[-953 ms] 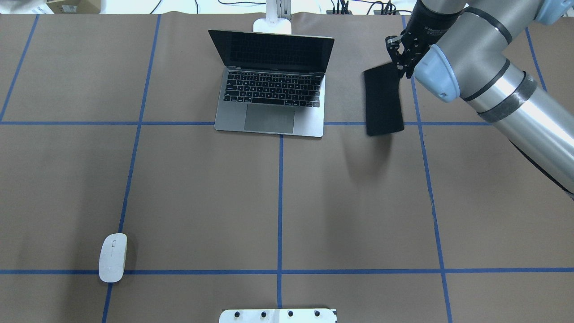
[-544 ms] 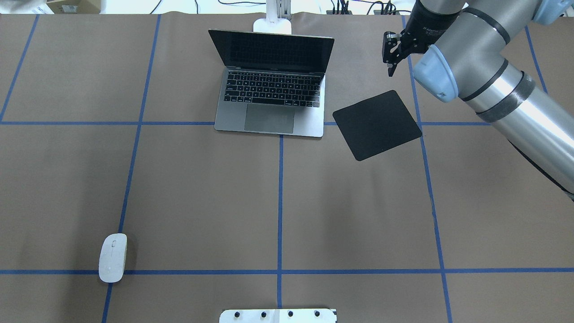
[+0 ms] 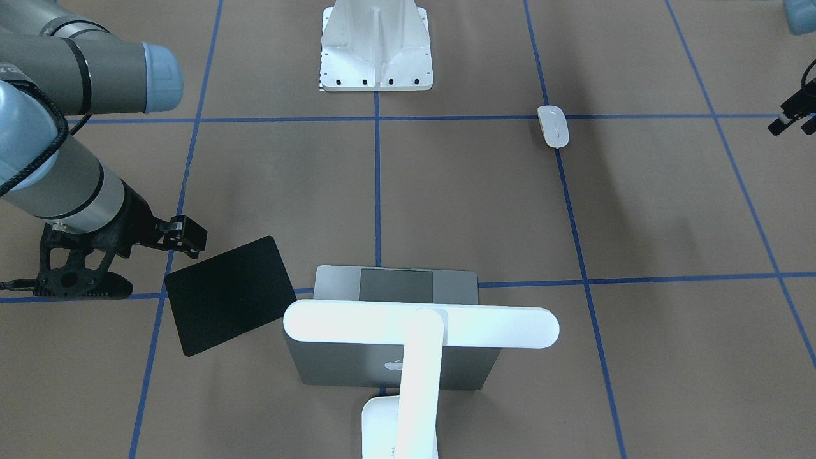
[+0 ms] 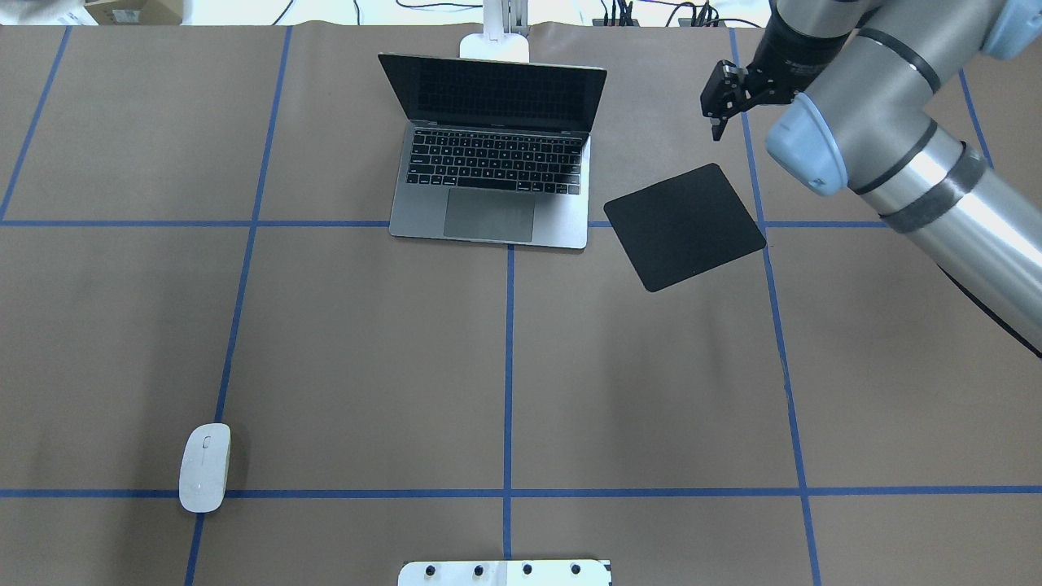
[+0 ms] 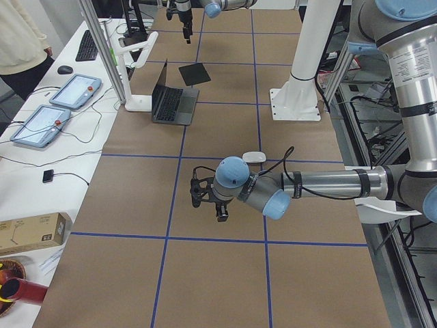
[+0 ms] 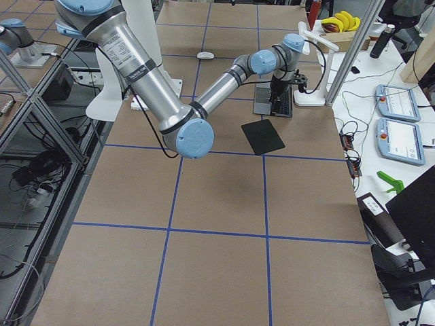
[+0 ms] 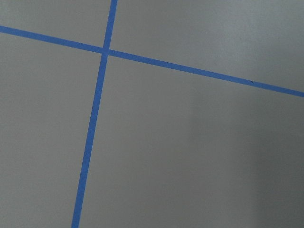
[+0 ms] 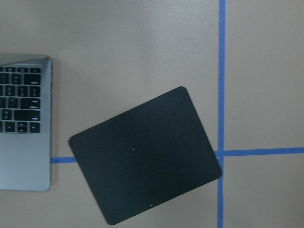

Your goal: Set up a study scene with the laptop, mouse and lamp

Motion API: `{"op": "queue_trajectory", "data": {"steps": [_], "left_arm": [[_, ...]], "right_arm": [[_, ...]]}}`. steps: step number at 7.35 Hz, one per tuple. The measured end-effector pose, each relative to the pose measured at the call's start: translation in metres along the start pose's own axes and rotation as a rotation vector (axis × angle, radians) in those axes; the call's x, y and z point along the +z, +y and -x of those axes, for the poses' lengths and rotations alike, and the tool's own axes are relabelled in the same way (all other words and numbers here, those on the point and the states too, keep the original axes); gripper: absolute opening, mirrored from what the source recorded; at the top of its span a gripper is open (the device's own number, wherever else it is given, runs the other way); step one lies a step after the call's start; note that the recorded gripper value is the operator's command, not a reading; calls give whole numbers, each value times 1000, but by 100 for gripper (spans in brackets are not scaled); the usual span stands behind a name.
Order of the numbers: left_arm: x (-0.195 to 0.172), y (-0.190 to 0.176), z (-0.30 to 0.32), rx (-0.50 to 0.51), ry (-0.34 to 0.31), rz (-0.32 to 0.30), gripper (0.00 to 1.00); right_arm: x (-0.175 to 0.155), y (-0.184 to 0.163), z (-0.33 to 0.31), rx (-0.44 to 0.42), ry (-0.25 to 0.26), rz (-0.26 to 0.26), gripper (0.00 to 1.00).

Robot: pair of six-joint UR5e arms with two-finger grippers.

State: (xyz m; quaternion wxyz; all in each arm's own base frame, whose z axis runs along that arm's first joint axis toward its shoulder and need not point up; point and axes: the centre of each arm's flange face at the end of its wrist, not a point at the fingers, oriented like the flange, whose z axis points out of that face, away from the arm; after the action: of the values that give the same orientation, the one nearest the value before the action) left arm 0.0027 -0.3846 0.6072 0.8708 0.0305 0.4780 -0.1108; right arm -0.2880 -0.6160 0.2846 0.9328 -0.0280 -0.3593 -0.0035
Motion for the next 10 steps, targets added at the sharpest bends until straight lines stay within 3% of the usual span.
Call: {"op": "queue_trajectory", "data": {"steps": [4,10], "left_arm": [[-12,-29,-76,-73,-72,-7,97],[35,-19,-217,-152,-65,70,100]], "right_arm": [[42,52,-139,-141,78,-2,100],[78,108,-298,-268,142,117,100]]}}
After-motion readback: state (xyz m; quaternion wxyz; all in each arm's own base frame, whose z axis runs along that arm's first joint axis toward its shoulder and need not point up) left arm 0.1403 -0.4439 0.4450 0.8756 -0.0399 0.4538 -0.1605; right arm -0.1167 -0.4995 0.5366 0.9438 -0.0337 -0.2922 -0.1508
